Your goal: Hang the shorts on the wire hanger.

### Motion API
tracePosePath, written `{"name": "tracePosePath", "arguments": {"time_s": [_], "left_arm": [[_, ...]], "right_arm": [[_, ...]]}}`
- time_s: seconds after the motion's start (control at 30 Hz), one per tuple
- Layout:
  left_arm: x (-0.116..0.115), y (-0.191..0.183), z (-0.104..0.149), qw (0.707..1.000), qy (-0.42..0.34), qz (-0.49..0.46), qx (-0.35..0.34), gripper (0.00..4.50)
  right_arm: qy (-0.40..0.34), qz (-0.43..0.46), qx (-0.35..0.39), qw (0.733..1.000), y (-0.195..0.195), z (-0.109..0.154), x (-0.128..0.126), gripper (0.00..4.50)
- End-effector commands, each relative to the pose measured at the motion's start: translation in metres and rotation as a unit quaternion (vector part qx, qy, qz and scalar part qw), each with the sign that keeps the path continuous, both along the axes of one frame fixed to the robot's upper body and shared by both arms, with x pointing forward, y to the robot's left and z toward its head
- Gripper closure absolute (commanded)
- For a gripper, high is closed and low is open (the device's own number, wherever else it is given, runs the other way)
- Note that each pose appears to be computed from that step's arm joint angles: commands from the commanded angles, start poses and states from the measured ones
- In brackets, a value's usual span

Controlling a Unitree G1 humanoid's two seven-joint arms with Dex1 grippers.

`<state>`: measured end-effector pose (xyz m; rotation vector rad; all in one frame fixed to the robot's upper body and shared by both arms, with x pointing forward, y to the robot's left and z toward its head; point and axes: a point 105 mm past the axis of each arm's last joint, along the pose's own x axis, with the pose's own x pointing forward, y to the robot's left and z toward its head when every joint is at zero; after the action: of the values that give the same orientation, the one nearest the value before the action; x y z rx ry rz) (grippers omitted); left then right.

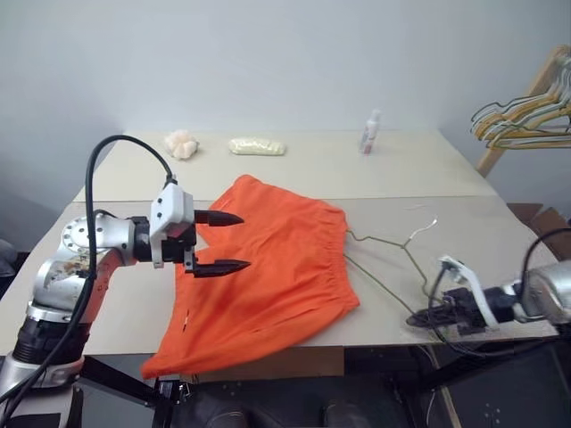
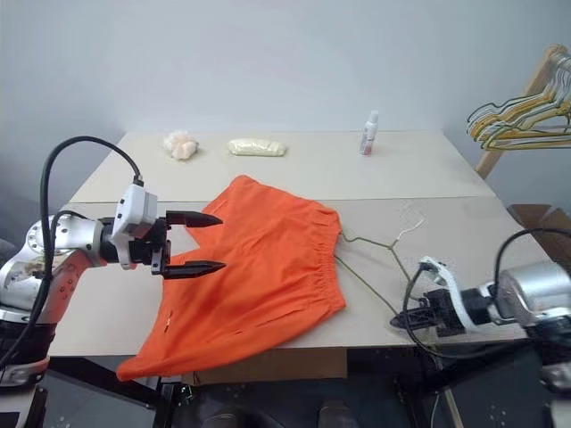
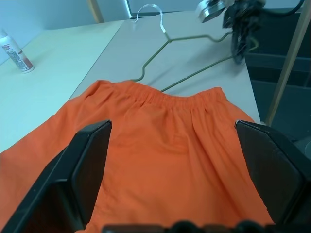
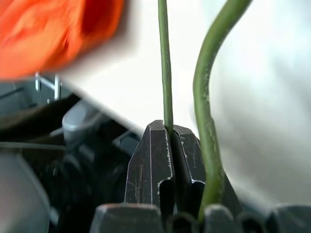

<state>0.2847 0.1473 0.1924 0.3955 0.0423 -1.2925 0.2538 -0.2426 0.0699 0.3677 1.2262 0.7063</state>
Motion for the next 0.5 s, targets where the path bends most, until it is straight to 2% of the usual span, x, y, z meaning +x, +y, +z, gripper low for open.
{"name": "tracePosePath", "arguments": {"time_s": [0.03, 0.17, 0.37, 0.5], "left_arm": [[-0.001, 0.001, 0.013, 0.999, -0.036, -0.003, 0.009, 0.11], [-0.002, 0.003, 0.013, 0.999, -0.038, -0.001, 0.012, 0.11], [-0.001, 0.003, 0.013, 0.999, -0.042, -0.001, 0.016, 0.11], [-0.001, 0.004, 0.013, 0.999, -0.043, 0.001, 0.017, 0.11]], "right_arm": [[-0.024, 0.032, 0.022, 0.999, 0.007, 0.015, 0.003, 4.5], [-0.016, 0.081, 0.057, 0.995, 0.018, 0.021, -0.008, 4.5], [-0.024, 0.017, 0.047, 0.998, 0.024, 0.004, 0.026, 4.5], [-0.016, 0.027, 0.069, 0.997, 0.036, 0.003, 0.027, 4.5]]}}
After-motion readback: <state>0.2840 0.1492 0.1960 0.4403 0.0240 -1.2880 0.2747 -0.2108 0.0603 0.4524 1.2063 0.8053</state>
